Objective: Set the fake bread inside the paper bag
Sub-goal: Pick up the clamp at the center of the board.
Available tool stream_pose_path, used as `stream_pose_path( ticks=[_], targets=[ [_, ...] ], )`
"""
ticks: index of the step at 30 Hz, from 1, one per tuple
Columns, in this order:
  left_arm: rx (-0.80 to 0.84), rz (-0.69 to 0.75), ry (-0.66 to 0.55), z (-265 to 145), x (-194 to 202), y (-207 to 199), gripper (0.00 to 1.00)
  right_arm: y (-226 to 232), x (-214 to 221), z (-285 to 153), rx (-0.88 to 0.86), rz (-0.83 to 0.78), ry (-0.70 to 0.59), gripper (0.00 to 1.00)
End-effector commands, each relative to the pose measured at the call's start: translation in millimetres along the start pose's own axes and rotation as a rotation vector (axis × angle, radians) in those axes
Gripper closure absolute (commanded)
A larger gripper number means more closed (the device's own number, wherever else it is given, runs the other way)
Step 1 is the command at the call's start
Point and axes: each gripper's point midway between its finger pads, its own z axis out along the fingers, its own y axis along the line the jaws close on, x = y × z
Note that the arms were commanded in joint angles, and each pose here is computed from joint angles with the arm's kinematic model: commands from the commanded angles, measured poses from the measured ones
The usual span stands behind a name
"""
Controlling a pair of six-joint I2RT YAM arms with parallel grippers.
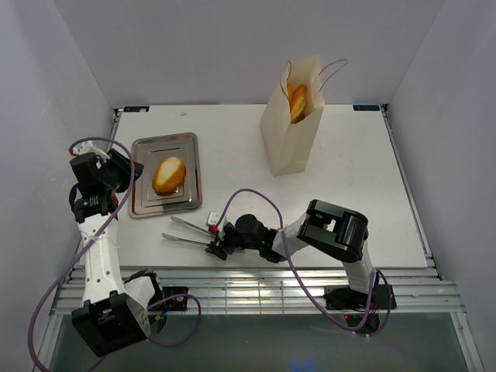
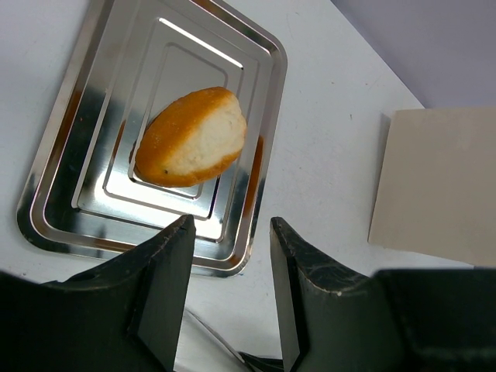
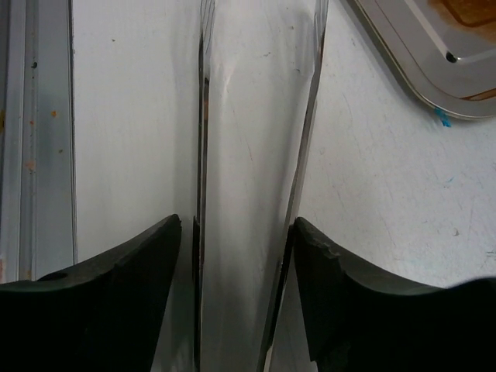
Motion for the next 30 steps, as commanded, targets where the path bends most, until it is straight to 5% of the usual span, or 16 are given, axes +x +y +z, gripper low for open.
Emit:
stream_pose_path(
  ticks=[1, 16, 30],
  targets=[
    [0.005, 0.025, -0.032, -4.0, -10.5, -5.3, 0.46, -9.5, 2.9, 4.9, 0.033, -0.033, -0.007, 0.38],
    [0.002, 0.022, -0.03, -2.9, -7.9, -2.9, 0.46, -7.6, -10.7, -2.0, 0.023, -0.024, -0.039, 0.57],
    [0.013, 0.019, -0.034, -4.5, -9.7, -6.5, 0.46, 6.3, -66.8, -27.7, -0.079, 0.15, -0.088, 0.57]
  ],
)
